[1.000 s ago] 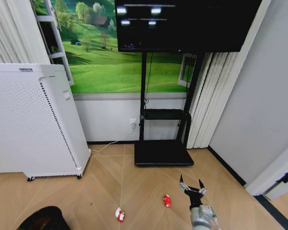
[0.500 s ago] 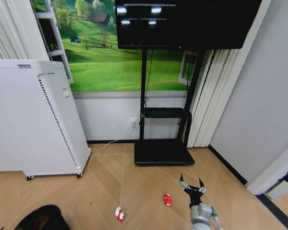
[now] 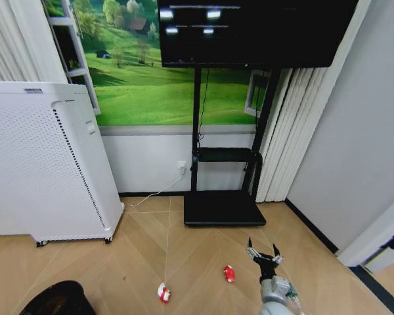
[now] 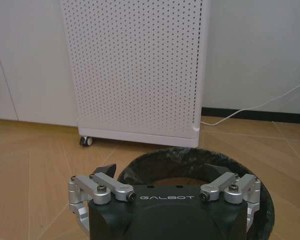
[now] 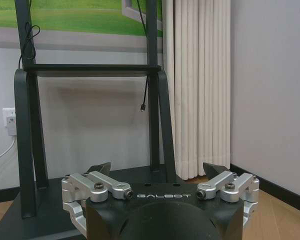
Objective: Pick up the trash bin and place the garbage on the floor into it.
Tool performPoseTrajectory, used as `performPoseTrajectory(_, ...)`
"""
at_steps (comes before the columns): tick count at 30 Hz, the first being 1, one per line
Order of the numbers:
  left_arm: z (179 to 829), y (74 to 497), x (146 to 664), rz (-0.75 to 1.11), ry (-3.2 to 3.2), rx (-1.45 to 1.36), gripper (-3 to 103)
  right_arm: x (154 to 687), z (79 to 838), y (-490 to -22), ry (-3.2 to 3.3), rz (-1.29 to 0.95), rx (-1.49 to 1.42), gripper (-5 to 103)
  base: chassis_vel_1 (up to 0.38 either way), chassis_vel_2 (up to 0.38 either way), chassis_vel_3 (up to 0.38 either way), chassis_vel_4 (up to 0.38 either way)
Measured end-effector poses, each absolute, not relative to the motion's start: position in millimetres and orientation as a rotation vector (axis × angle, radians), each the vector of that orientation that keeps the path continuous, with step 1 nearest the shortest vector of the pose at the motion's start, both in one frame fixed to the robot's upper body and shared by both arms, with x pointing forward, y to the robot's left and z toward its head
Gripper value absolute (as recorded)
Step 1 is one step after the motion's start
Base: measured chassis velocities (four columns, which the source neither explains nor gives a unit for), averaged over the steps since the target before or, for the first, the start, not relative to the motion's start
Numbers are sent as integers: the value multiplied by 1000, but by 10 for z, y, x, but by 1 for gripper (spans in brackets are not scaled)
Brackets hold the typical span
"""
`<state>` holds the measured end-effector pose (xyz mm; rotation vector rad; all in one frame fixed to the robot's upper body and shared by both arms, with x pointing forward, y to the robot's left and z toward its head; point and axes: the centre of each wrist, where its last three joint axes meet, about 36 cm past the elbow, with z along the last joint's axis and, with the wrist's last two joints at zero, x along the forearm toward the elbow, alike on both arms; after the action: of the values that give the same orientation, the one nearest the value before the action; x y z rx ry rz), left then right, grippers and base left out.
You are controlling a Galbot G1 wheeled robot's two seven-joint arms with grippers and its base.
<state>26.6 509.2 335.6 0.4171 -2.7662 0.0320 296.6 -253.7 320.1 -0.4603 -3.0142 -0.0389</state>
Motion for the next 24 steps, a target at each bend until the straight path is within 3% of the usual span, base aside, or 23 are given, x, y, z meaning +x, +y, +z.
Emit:
performPoseTrajectory(9,3171,4991,41,207,-2777,528,93,3009,3242,-2553,-3021,-29,-459,100,0,0,0,0)
performPoseTrajectory(24,2988,5394,216,565,-2720,641,93,3051,3237,-2607,-3008,-43,-456,100,0,0,0,0)
